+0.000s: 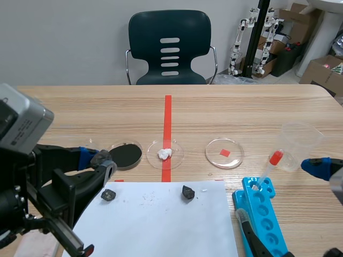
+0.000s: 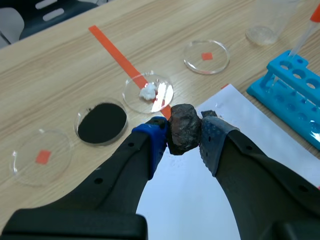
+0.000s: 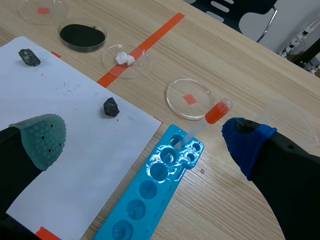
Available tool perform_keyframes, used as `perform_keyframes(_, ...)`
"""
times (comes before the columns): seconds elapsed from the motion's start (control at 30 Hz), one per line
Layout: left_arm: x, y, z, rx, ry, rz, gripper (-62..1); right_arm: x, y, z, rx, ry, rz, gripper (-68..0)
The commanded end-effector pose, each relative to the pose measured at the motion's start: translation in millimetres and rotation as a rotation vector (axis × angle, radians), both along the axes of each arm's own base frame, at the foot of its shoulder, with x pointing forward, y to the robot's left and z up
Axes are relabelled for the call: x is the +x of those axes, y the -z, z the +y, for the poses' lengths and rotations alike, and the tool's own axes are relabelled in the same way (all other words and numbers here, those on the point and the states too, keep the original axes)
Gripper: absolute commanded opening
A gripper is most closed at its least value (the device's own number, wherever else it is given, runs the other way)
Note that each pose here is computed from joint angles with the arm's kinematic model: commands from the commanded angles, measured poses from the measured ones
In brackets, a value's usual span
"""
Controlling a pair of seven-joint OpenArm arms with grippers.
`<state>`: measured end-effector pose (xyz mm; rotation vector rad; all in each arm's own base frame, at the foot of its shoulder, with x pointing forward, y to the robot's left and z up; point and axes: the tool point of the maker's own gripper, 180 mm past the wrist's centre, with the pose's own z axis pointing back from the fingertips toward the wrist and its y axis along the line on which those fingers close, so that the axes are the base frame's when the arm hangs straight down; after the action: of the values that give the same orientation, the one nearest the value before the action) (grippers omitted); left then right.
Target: Rub the mineral on the streak plate below the first streak
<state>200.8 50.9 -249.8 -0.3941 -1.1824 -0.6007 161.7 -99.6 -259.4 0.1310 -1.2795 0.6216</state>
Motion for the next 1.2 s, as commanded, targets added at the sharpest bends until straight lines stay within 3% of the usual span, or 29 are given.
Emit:
perform_keyframes(0.0,-1.9,-5.8,-1.8,-0.016,0.009,-0.012,-46.4,4.2,-8.5,0.9,0.010,-0.005,-0.033,0.4)
perform_keyframes(1.17,-6.2,-2.1,-2.1,-0.010,0.015,0.004,-46.4,4.2,-8.5,0.9,0.010,-0.005,-0.033,0.4)
